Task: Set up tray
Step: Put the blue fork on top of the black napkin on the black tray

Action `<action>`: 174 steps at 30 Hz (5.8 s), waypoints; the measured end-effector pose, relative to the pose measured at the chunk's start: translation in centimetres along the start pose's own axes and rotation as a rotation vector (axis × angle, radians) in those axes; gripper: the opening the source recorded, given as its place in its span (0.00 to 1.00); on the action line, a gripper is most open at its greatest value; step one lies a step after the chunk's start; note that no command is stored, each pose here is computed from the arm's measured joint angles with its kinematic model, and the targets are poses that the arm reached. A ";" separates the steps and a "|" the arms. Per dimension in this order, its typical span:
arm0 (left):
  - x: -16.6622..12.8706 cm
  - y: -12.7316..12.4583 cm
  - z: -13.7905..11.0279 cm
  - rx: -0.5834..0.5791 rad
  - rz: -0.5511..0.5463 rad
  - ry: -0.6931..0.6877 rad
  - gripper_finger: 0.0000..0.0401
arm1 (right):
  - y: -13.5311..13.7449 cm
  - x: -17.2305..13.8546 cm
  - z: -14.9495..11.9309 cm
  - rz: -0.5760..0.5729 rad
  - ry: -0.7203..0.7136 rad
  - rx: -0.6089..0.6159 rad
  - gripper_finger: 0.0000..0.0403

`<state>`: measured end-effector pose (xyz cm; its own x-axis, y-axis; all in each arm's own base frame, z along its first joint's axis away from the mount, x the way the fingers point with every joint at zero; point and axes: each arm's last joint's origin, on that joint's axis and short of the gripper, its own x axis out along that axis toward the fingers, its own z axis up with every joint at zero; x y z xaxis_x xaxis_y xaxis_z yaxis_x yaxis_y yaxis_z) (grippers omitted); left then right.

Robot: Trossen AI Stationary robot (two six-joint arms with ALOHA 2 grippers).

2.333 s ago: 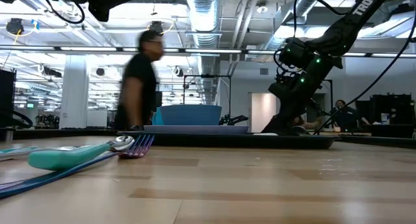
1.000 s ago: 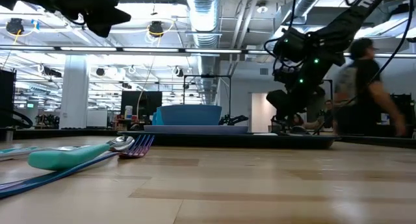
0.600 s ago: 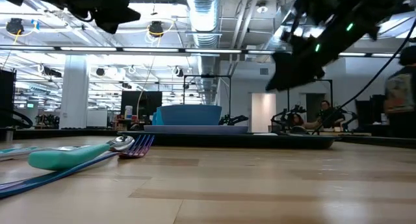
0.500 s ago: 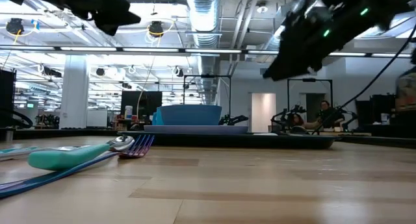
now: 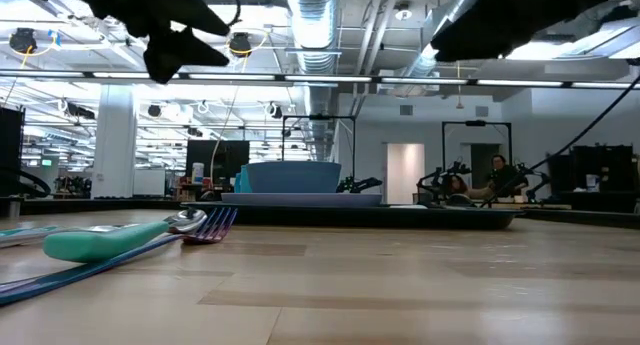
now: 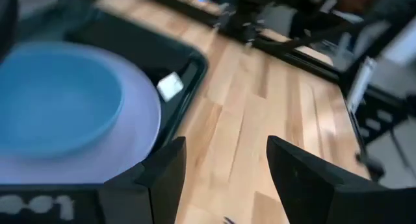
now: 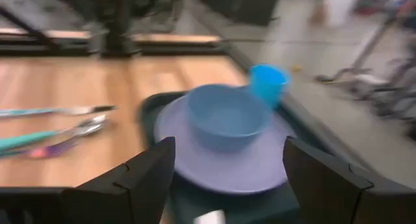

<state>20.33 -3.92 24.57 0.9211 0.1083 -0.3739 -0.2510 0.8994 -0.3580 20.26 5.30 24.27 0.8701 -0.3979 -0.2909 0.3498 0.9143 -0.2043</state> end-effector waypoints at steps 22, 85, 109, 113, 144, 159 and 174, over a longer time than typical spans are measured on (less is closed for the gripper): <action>8.7 -5.0 -2.1 -0.618 0.274 0.648 0.50 | -5.2 -3.3 1.3 -0.185 -0.073 0.123 0.68; 12.3 -5.7 -6.3 -0.754 0.278 0.894 0.50 | -5.1 -3.2 1.2 -0.181 -0.065 0.146 0.68; 13.5 -4.7 -6.9 -0.733 0.242 0.958 0.50 | -5.1 -3.2 1.2 -0.181 -0.067 0.156 0.68; 13.8 -4.6 -6.8 -0.735 0.227 0.950 0.50 | -5.1 -3.2 1.2 -0.181 -0.065 0.154 0.68; 14.7 -4.0 -7.0 -0.735 0.186 0.973 0.50 | -5.1 -3.2 1.1 -0.181 -0.064 0.153 0.68; 15.4 -3.1 -7.4 -0.681 0.169 1.003 0.50 | -5.1 -3.2 1.1 -0.181 -0.063 0.165 0.68; 15.5 -2.8 -7.1 -0.703 0.153 1.022 0.50 | -5.1 -3.2 1.2 -0.184 -0.065 0.170 0.68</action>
<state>33.15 -7.78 13.67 0.2949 -0.4699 -0.8320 -0.7296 0.4516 -0.5136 16.13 1.95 27.33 0.8051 -0.5579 -0.2014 0.5527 0.8289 -0.0863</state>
